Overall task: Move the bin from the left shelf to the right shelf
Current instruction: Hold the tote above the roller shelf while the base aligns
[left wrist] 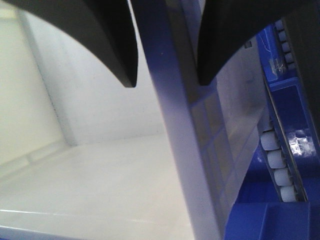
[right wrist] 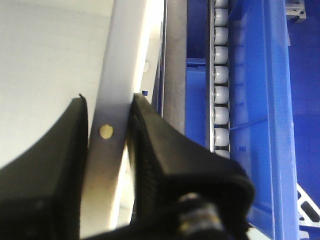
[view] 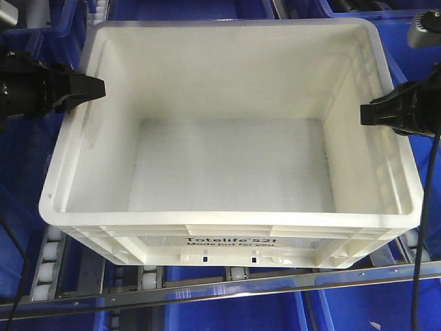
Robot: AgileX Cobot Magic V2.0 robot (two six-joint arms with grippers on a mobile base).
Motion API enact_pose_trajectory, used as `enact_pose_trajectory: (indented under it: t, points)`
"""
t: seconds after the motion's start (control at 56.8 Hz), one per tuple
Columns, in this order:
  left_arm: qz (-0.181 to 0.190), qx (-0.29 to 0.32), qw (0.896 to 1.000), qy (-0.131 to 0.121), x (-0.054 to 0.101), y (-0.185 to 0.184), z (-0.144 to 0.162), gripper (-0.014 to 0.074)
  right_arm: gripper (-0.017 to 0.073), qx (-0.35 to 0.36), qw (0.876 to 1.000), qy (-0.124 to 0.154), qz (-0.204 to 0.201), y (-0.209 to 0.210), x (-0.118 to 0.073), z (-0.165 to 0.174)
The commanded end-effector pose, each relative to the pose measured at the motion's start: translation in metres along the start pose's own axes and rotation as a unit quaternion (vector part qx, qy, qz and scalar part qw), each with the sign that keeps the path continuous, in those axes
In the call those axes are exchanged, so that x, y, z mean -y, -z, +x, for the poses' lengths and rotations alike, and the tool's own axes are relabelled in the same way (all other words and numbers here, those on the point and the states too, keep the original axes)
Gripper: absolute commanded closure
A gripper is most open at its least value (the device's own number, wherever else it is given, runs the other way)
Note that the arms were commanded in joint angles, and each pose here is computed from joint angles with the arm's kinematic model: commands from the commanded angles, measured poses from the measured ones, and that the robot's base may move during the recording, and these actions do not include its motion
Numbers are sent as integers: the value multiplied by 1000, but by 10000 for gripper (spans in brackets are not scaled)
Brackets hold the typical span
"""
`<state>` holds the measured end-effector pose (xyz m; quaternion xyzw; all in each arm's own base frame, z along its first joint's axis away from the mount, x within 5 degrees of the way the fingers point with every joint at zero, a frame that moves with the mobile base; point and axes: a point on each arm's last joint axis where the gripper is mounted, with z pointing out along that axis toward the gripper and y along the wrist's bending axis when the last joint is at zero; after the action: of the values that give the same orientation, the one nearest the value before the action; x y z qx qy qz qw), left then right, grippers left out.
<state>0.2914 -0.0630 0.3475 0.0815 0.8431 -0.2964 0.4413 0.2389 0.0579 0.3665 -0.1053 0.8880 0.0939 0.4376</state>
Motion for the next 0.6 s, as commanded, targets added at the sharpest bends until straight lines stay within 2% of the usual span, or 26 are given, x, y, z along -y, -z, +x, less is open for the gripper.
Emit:
enact_pose_trajectory:
  t: [0.0, 0.581]
  points:
    - [145, -5, 989, 18, 50, 17, -8, 597, 564, 113, 991, -48, -56, 20, -16, -28]
    - [145, -5, 989, 18, 50, 17, -8, 597, 564, 113, 991, -48, -56, 20, -16, -28]
